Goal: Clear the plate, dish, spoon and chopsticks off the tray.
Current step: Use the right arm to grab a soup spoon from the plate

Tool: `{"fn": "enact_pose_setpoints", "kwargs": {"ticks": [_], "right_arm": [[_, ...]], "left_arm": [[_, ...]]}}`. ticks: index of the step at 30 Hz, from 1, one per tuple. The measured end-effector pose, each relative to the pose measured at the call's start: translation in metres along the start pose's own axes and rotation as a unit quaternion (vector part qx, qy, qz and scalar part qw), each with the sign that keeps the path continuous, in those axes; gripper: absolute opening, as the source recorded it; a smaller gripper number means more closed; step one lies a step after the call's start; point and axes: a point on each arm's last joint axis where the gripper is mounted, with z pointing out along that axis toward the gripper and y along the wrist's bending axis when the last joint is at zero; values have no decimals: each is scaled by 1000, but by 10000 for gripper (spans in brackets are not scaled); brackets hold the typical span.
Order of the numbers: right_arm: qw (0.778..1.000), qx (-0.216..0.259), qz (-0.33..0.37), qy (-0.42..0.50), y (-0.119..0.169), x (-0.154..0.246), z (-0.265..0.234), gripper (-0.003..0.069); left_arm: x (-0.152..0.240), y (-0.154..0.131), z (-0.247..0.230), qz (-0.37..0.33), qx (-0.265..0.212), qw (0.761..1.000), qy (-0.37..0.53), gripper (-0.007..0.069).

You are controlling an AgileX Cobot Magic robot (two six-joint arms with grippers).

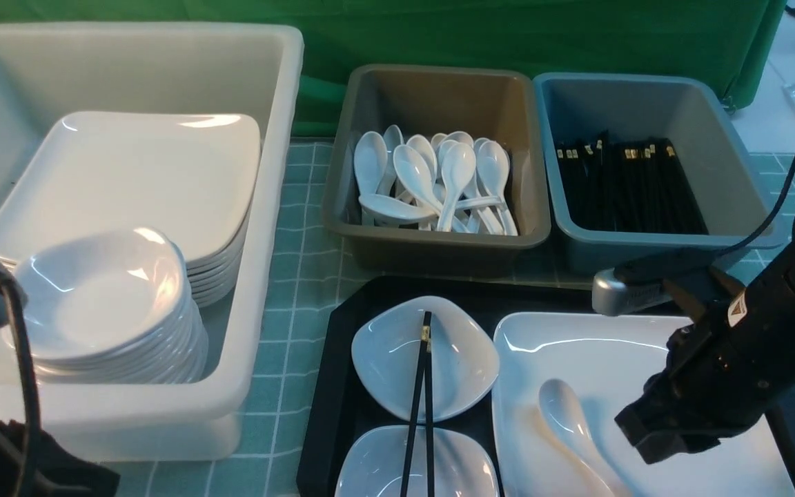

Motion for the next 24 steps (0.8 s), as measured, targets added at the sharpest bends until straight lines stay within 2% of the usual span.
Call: {"fn": "enact_pose_setpoints", "kwargs": {"ticks": [4, 8, 11, 14, 17, 18, 19, 24], "right_arm": [[999, 22, -46, 7, 11, -7, 18, 424], [998, 39, -43, 5, 10, -16, 38, 508], [998, 42, -38, 21, 7, -19, 54, 521], [997, 44, -38, 42, 5, -20, 67, 491], [997, 47, -42, 46, 4, -22, 68, 332], [997, 47, -43, 48, 5, -22, 68, 230], [997, 46, -43, 50, 7, -21, 68, 162], [999, 41, -33, 8, 15, -29, 39, 176]], "left_arm": [[2, -3, 4, 7, -14, 1000, 21, 0], [0, -5, 10, 11, -15, 999, 36, 0], [-3, -4, 13, 9, -18, 999, 35, 0], [-6, -4, 14, 6, -19, 999, 25, 0], [-9, -5, 14, 6, -17, 1000, 9, 0], [-10, -5, 14, 6, -17, 1000, 4, 0], [-11, -5, 14, 7, -17, 1000, 1, 0], [-11, -5, 14, 7, -16, 1000, -2, 0]]}}
